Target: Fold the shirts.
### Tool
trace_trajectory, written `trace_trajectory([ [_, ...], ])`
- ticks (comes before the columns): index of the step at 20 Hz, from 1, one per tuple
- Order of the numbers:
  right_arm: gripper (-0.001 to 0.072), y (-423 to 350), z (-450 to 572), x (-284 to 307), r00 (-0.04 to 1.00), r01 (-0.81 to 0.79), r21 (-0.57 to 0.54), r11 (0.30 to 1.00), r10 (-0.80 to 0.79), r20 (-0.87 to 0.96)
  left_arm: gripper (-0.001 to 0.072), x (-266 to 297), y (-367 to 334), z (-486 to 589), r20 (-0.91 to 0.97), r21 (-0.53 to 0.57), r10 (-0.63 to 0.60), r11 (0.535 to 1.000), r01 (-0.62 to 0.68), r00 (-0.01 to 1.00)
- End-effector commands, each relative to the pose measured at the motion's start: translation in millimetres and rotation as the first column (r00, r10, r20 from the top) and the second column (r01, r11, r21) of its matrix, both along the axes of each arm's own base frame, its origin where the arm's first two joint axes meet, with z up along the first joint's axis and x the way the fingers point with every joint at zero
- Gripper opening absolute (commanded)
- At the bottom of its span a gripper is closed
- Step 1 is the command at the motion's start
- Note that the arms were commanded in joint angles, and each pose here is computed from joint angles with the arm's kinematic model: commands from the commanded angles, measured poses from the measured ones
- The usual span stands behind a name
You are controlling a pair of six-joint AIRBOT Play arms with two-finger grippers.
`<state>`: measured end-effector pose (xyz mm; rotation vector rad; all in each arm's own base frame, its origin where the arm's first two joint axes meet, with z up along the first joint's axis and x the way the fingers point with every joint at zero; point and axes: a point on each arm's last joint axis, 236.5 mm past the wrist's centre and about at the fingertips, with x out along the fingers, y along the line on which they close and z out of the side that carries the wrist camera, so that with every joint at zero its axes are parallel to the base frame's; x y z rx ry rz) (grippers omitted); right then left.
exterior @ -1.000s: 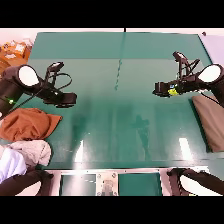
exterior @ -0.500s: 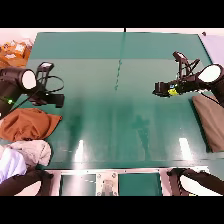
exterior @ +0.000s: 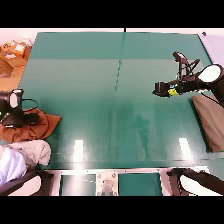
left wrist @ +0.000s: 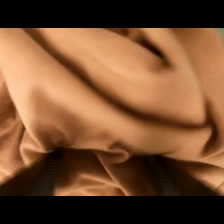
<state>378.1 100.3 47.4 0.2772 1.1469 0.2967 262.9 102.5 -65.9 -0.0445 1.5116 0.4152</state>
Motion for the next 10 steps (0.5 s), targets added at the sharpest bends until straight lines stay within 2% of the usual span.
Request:
trace_trajectory([
  [1,0.0018,0.5,-0.3,-0.2,1.000,-0.001,0.000,1.000,0.001,-0.001,0.0029,-5.0,6.9,-12.1,0.015,-0.016,0.035,0.999,-0.034,0.999],
  [3,0.0018,0.5,-0.3,-0.2,1.000,-0.001,0.000,1.000,0.001,-0.001,0.0024,2.2,-0.5,-7.0,0.024,-0.050,-0.018,0.999,0.019,1.000],
  [5,0.0018,0.5,-0.2,-0.1,1.000,-0.001,0.000,1.000,0.001,0.000,0.0024,23.3,-13.8,13.4,0.089,-0.109,-0.017,0.994,0.027,0.996],
  [7,0.0018,1.3,0.1,-0.1,1.000,0.000,0.005,1.000,0.000,-0.001,0.0023,58.1,-41.9,56.6,0.206,-0.222,-0.014,0.973,0.061,0.978],
  [8,0.0018,4.1,1.5,0.5,1.000,0.002,0.019,1.000,-0.002,0.001,0.0022,75.7,-60.0,86.3,0.279,-0.252,-0.042,0.961,0.115,0.959],
  [10,0.0020,18.2,3.6,-2.2,1.000,0.007,0.091,0.996,-0.006,-0.015,0.0022,106.2,-105.7,155.7,0.443,-0.213,-0.161,0.937,0.278,0.882],
])
